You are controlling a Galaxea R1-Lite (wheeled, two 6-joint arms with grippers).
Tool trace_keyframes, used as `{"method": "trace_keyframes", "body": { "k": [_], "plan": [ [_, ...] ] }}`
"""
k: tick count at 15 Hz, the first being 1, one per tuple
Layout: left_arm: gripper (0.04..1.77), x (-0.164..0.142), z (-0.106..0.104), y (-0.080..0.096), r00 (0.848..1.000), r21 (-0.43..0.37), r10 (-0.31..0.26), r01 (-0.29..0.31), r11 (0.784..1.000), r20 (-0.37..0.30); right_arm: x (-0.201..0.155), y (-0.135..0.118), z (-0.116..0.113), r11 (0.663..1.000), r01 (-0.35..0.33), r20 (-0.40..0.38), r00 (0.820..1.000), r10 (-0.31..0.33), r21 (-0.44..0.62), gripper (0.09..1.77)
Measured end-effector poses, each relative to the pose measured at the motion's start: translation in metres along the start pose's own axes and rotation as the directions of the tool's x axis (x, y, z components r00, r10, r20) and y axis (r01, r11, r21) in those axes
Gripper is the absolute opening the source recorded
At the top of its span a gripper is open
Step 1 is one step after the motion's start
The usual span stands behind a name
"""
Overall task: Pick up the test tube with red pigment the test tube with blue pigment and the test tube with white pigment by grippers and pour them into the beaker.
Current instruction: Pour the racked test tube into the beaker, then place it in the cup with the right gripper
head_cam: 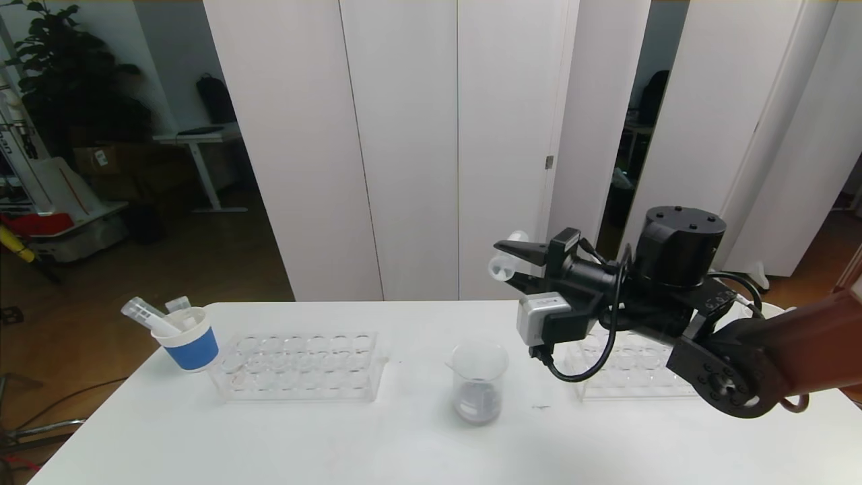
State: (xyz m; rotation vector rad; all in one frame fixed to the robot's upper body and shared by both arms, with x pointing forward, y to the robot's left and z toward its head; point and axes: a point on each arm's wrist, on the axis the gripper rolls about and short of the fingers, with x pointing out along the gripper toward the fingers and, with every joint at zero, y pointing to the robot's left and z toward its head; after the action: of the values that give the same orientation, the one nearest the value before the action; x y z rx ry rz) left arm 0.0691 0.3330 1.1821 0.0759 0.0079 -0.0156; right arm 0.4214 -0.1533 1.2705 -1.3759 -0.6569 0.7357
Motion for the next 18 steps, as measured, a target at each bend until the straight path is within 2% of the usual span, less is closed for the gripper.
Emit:
{"method": "trace_keyframes", "body": {
  "k": [3, 5, 6, 8, 10, 12, 14, 18],
  "plan": [
    [1.75, 0.0, 0.0, 0.0, 1.0, 0.0, 0.0, 0.0, 1.0, 0.0, -0.006, -0.01, 0.003, 0.992, 0.043, -0.098, 0.995, -0.032, 0.12, 0.58],
    [1.75, 0.0, 0.0, 0.0, 1.0, 0.0, 0.0, 0.0, 1.0, 0.0, -0.009, -0.018, 0.007, 0.972, 0.094, -0.171, 0.984, -0.057, 0.217, 0.58],
    [1.75, 0.0, 0.0, 0.0, 1.0, 0.0, 0.0, 0.0, 1.0, 0.0, -0.01, -0.02, 0.009, 0.953, 0.12, -0.196, 0.978, -0.066, 0.278, 0.58],
    [1.75, 0.0, 0.0, 0.0, 1.0, 0.0, 0.0, 0.0, 1.0, 0.0, -0.011, -0.024, 0.013, 0.894, 0.182, -0.251, 0.965, -0.081, 0.41, 0.58],
    [1.75, 0.0, 0.0, 0.0, 1.0, 0.0, 0.0, 0.0, 1.0, 0.0, -0.01, -0.026, 0.016, 0.817, 0.237, -0.289, 0.953, -0.091, 0.525, 0.58],
    [1.75, 0.0, 0.0, 0.0, 1.0, 0.0, 0.0, 0.0, 1.0, 0.0, -0.011, -0.026, 0.019, 0.708, 0.269, -0.292, 0.952, -0.093, 0.653, 0.58],
    [1.75, 0.0, 0.0, 0.0, 1.0, 0.0, 0.0, 0.0, 1.0, 0.0, -0.011, -0.024, 0.021, 0.584, 0.283, -0.29, 0.953, -0.084, 0.761, 0.58],
    [1.75, 0.0, 0.0, 0.0, 1.0, 0.0, 0.0, 0.0, 1.0, 0.0, -0.018, -0.019, 0.021, 0.395, 0.319, -0.321, 0.945, -0.061, 0.862, 0.58]
  ]
}}
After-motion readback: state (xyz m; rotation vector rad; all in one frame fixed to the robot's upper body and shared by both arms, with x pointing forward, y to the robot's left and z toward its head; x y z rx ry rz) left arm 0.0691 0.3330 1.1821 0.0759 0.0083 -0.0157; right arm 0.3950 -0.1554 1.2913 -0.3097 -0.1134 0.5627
